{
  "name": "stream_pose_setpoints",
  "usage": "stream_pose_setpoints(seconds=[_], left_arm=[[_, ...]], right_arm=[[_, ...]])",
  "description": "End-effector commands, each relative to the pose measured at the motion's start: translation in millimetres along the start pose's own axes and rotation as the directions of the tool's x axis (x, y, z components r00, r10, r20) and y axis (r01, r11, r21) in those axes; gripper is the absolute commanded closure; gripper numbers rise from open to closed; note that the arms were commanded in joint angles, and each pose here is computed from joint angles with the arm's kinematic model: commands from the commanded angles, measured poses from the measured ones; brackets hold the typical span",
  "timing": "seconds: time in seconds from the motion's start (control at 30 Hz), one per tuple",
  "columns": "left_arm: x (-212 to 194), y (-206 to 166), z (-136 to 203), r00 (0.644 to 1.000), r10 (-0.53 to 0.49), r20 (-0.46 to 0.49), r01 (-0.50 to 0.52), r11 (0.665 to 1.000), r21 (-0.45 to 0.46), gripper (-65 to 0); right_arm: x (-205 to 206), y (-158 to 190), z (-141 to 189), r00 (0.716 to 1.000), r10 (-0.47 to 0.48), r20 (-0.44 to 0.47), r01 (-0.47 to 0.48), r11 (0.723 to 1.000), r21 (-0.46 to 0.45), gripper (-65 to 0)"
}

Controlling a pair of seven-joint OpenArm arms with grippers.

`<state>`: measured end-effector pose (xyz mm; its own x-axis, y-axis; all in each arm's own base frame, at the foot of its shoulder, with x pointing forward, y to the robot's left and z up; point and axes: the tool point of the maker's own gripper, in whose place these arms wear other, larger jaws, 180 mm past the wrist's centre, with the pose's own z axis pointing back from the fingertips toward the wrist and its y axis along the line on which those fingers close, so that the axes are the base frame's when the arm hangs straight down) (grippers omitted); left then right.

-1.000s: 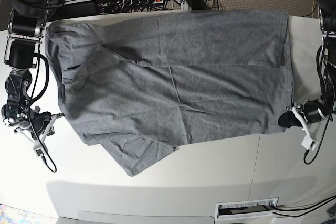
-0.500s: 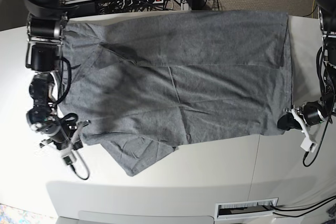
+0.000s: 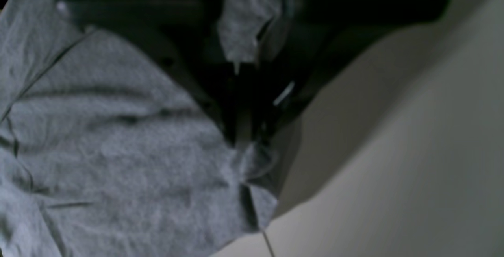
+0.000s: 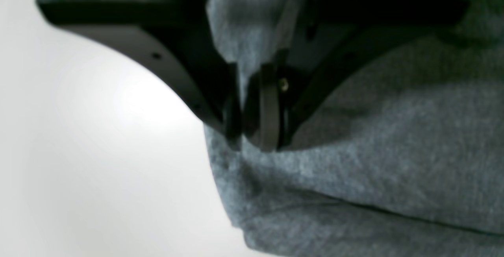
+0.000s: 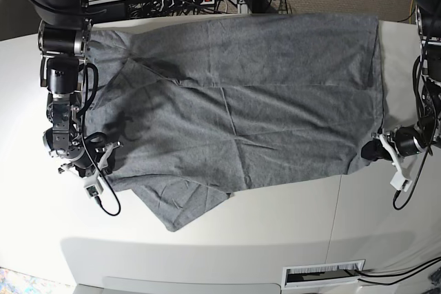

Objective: Fold the T-shirt properly
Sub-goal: 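Adjust the grip on the hem edges, pulling the fabric taut, then lift the hem edge and fold it toward the collar with both grippers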

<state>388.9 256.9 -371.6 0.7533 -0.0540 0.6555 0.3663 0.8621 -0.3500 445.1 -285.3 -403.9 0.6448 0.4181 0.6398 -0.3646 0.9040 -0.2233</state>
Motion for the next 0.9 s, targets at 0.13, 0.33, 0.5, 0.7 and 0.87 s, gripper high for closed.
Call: stream_pose_setpoints(seconds=[0.13, 0.33, 0.5, 0.7, 0.87], left_arm=[[21, 3, 11, 0.999, -0.023, 0.034, 0.023, 1.0, 0.007, 0.0], [18, 3, 11, 0.999, -0.022, 0.025, 0.022, 1.0, 0.007, 0.0], [3, -4, 6, 1.0, 0.016, -0.001, -0.017, 0.999, -0.028, 0.0], [-6, -11, 0, 0.999, 0.036, -0.016, -0.037, 0.998, -0.052, 0.0], [1, -10, 1, 0.999, 0.037, 0.021, -0.036, 0.998, -0.049, 0.0]], right_arm=[[-50, -6, 9, 0.976, -0.003, -0.219, 0.003, 1.0, -0.004, -9.4], [-80, -23, 31, 0.956, -0.016, -0.294, 0.007, 0.999, -0.033, -9.4], [-89, -37, 53, 0.952, -0.02, -0.305, 0.005, 0.999, -0.052, -9.4], [-86, -46, 64, 0.962, -0.002, -0.272, -0.017, 0.998, -0.067, -9.4], [-52, -45, 64, 0.989, 0.022, -0.147, -0.032, 0.997, -0.068, -9.5]])
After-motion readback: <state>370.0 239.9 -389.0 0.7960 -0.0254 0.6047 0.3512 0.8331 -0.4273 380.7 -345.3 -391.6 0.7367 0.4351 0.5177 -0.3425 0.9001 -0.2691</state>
